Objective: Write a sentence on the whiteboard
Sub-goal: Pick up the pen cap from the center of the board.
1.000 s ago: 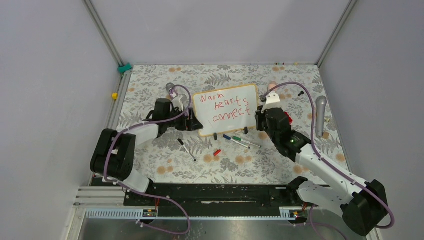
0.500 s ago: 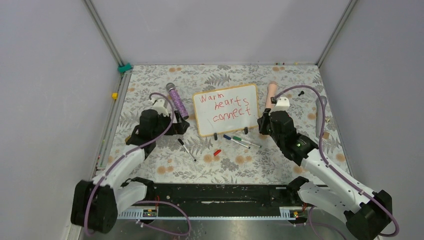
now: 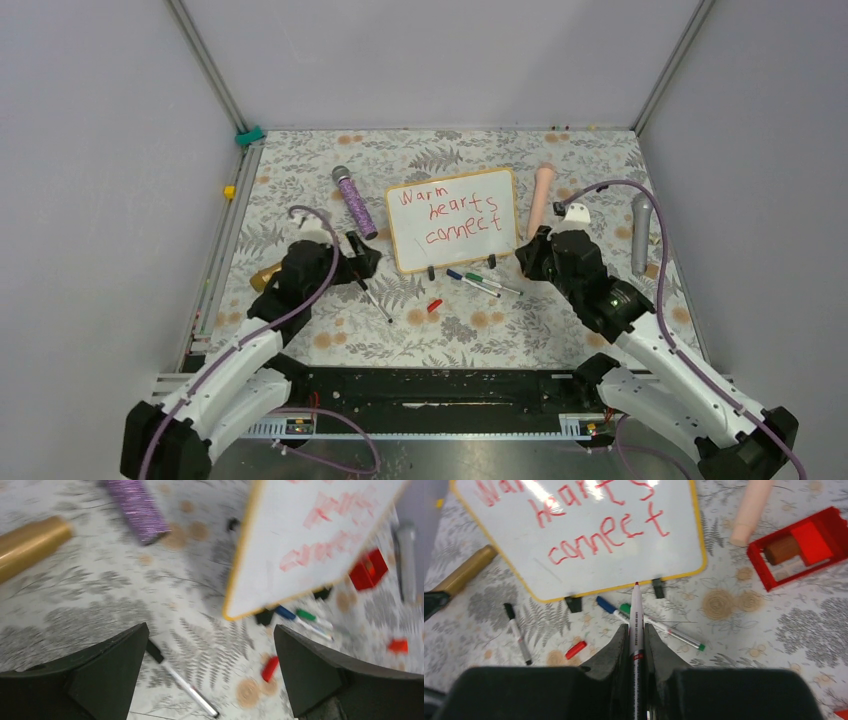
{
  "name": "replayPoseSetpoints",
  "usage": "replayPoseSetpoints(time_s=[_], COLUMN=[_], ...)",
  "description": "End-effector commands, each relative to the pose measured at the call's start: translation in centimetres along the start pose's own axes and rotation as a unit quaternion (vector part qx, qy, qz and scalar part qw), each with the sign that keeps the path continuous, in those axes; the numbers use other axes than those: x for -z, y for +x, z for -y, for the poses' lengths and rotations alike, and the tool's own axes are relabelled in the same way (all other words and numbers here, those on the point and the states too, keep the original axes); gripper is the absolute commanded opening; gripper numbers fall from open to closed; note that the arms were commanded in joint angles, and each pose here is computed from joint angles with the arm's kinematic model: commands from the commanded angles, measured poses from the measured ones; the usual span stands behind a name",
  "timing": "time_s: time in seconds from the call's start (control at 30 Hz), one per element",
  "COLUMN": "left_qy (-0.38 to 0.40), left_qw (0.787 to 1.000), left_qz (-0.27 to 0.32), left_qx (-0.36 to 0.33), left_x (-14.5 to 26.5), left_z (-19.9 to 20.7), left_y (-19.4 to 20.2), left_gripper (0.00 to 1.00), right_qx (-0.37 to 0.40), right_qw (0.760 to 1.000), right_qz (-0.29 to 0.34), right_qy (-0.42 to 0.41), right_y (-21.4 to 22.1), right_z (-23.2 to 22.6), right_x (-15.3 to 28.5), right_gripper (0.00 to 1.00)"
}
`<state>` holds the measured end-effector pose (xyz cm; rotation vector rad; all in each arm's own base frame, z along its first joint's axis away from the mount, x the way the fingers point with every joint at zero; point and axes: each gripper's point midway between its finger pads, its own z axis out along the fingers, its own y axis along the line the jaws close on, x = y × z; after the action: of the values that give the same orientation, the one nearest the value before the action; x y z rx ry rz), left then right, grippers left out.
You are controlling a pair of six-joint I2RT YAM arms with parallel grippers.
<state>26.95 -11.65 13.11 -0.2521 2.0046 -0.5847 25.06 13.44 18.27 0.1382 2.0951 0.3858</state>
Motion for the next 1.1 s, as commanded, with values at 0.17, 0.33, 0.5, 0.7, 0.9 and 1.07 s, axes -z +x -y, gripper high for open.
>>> replayPoseSetpoints(time_s=[0.17, 0.33, 0.5, 0.7, 0.9, 1.07], left_qy=[0.104, 0.163, 0.154, 0.136, 0.106, 0.08], left_qw=[0.957, 0.887, 0.836, 0.829, 0.831, 0.836], left_qz=[-0.13, -0.218, -0.281, -0.294, -0.294, -0.299], left_qx=[-0.239, -0.373, -0.446, -0.456, -0.46, -0.453], left_x=[1.2, 1.6, 0.9, -0.5, -1.8, -3.0], left_z=[10.5, 14.2, 14.8, 14.3, 13.6, 12.7], left_y=[4.8, 10.9, 15.4, 16.8, 17.4, 17.3], left_gripper=[0.99, 0.86, 0.66, 0.56, 0.52, 0.48], right_qx=[0.036, 0.024, 0.019, 0.017, 0.015, 0.016], right_qw=[0.995, 0.995, 0.995, 0.995, 0.994, 0.994], right_qz=[0.005, 0.04, 0.067, 0.073, 0.083, 0.082], right_qy=[-0.093, -0.083, -0.073, -0.069, -0.066, -0.068], right_y=[0.5, -0.1, -1.1, -1.0, -0.7, -0.4], right_z=[-1.8, -0.8, -0.2, 0.2, 0.9, 0.9], right_x=[2.1, 3.0, 3.6, 3.9, 4.1, 4.1], right_gripper=[0.0, 0.0, 0.0, 0.0, 0.0, 0.0])
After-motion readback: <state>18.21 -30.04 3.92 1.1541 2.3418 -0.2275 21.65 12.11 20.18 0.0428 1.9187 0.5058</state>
